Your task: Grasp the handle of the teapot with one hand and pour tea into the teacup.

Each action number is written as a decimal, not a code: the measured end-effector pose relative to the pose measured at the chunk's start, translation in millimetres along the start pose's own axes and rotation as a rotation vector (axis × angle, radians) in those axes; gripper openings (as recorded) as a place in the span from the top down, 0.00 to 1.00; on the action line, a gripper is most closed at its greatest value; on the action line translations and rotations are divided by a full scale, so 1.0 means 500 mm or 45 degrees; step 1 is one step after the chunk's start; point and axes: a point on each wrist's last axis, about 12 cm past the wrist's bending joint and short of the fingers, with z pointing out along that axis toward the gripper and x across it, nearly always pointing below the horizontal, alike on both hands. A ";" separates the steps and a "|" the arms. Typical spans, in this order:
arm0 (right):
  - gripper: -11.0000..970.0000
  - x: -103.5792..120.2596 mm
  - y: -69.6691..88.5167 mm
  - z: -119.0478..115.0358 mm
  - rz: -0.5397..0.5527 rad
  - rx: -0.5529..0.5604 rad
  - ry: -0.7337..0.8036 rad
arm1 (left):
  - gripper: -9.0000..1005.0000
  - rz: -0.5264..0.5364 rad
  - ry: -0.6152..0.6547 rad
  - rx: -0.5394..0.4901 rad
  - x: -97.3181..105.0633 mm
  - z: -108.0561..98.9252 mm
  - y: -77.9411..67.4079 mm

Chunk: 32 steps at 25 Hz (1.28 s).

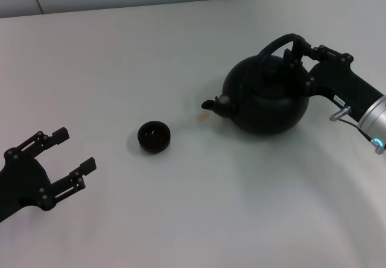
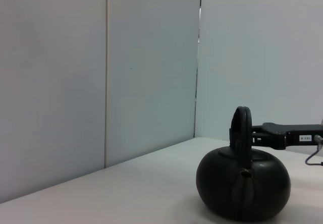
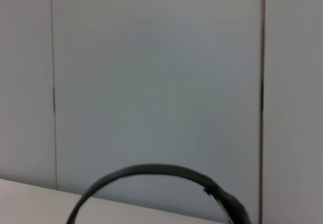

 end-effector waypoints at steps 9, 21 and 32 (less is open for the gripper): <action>0.44 0.010 0.001 -0.054 0.061 0.066 -0.069 | 0.24 -0.005 -0.002 0.000 0.001 -0.006 -0.002; 0.35 -0.003 0.019 -0.187 0.176 -0.279 -0.115 | 0.24 -0.085 0.030 0.048 -0.006 -0.022 0.007; 0.35 -0.038 -0.017 -0.213 0.082 -0.603 0.144 | 0.24 -0.147 0.127 0.220 -0.025 0.005 0.021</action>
